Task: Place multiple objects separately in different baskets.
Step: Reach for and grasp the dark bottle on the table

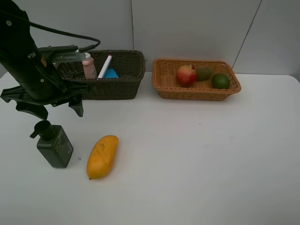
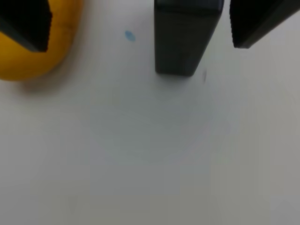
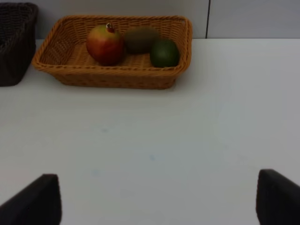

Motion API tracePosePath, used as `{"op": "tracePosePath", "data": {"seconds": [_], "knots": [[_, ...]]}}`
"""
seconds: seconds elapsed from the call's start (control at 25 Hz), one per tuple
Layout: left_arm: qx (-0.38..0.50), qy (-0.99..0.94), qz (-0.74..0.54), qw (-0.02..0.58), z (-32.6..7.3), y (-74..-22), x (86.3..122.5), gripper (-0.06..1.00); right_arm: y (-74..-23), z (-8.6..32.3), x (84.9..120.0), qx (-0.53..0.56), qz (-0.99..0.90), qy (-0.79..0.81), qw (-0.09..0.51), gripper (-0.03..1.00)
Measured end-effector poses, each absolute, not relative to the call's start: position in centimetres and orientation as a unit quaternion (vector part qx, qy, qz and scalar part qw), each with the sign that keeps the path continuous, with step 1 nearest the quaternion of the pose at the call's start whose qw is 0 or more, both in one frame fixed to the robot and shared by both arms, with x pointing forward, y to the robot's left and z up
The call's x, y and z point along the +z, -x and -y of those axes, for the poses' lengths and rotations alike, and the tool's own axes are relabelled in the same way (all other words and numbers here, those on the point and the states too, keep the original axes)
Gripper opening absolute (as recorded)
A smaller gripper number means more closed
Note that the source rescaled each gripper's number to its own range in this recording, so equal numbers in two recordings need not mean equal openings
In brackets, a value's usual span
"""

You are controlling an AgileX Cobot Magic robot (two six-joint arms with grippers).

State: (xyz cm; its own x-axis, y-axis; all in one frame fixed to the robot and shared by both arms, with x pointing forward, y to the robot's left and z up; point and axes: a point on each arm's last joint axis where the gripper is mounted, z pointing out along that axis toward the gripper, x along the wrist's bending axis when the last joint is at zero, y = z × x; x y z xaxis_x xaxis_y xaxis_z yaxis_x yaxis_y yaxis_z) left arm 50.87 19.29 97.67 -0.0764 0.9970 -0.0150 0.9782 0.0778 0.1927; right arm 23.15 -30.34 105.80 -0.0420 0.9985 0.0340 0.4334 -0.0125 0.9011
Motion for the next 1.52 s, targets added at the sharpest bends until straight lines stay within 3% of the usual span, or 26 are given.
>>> {"op": "tracePosePath", "data": {"seconds": [0.28, 0.76, 1.52], "knots": [[0.055, -0.676, -0.734, 0.041, -19.9, -49.5, 96.1, 1.0, -23.1, 30.3, 105.8, 0.394, -0.605, -0.592, 0.358, 1.0], [0.049, -0.667, -0.742, 0.044, -20.5, -47.8, 93.5, 1.0, -23.1, 30.3, 105.8, 0.394, -0.605, -0.592, 0.358, 1.0], [0.051, -0.667, -0.742, 0.049, -20.5, -47.8, 93.4, 1.0, -23.1, 30.3, 105.8, 0.394, -0.605, -0.592, 0.358, 1.0]]}}
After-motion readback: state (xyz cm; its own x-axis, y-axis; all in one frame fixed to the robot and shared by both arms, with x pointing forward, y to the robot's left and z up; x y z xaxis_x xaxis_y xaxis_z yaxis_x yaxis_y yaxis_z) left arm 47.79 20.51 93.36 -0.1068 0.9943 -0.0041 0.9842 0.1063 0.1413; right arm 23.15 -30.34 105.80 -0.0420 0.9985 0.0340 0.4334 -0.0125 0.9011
